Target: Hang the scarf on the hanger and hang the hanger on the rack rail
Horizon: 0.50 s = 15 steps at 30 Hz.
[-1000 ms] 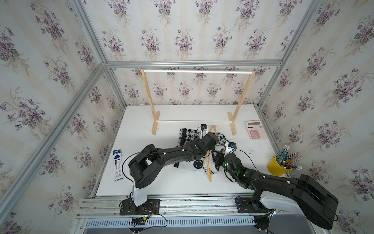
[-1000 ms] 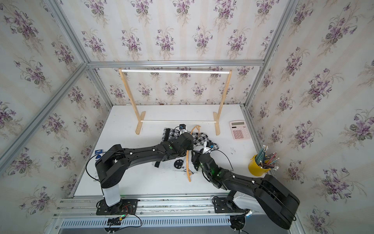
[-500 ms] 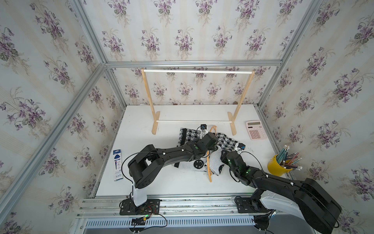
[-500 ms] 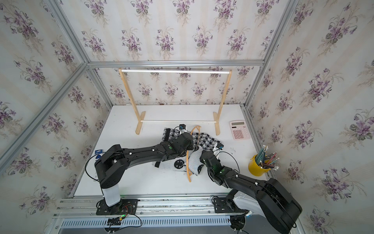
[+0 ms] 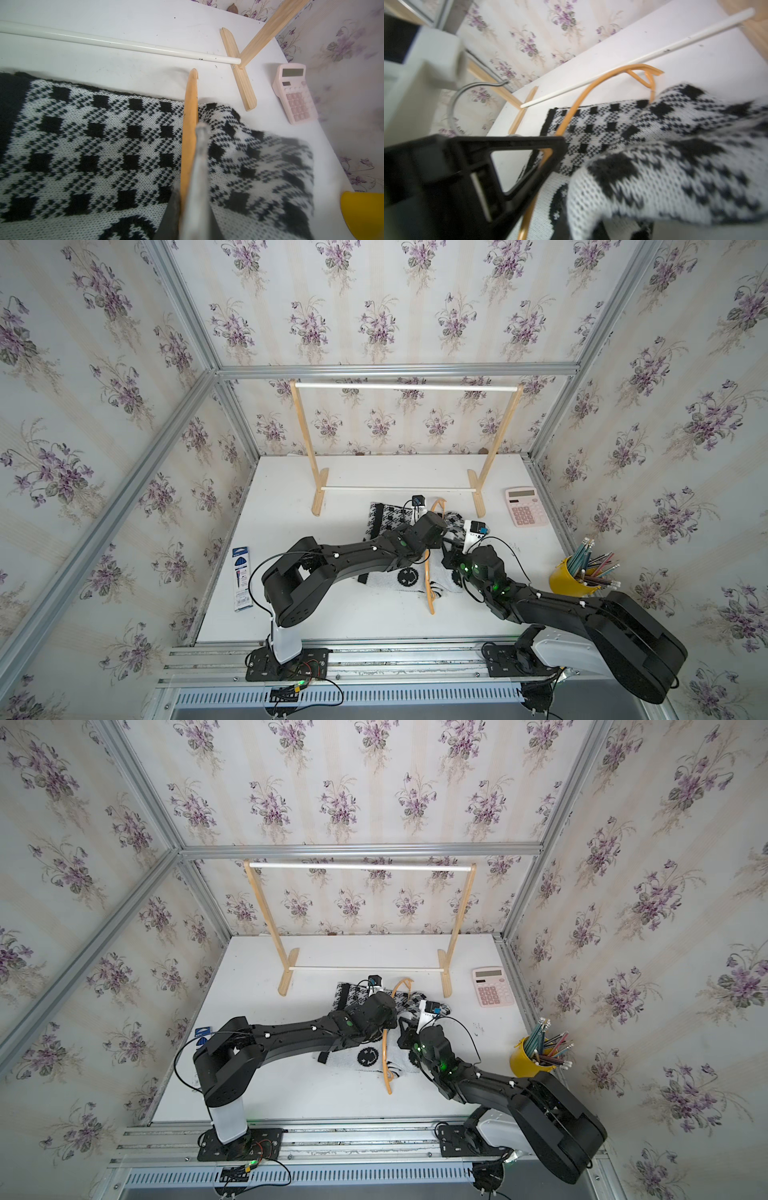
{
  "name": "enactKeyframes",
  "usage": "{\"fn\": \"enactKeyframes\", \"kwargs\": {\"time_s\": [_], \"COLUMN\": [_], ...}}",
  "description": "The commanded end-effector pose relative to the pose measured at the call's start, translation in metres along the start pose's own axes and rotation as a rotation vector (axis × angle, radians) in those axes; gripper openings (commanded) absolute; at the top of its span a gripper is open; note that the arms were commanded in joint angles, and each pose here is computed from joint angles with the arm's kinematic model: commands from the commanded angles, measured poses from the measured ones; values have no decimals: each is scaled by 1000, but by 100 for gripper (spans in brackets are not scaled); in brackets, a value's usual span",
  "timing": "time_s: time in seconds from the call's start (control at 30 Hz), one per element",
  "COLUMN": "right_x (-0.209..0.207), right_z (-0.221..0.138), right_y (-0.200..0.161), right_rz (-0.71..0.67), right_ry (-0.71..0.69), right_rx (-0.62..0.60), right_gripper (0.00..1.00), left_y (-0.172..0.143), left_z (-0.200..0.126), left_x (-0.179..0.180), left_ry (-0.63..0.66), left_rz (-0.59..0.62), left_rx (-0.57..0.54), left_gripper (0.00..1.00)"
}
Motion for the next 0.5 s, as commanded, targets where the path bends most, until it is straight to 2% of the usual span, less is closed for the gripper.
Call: {"fn": "enactKeyframes", "kwargs": {"time_s": [0.0, 0.27, 0.37, 0.47], "right_x": [25, 36, 34, 33], "right_z": [-1, 0, 20, 32], "right_y": [-4, -35, -53, -61], "right_rz": [-79, -139, -125, -137], "right_ry": [208, 510, 556, 557], "right_rx": [8, 49, 140, 158], "right_gripper": [0, 0, 0, 0], "left_y": [-18, 3, 12, 15], "left_z": [0, -21, -29, -32], "left_x": [-1, -14, -19, -20], "left_ry": [-36, -135, -164, -175], "left_rz": [39, 7, 2, -3], "left_rx": [90, 27, 3, -3], "left_gripper": [0, 0, 0, 0]}}
Point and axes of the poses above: each gripper's point midway between its finger pads, its own z axis out along the fingers, its own x axis along the line the jaws close on, y = z × x, the point moved 4 cm from there along -z, back along the fingers, and after that the axes turned 10 degrees about z, right-handed, at the moved point
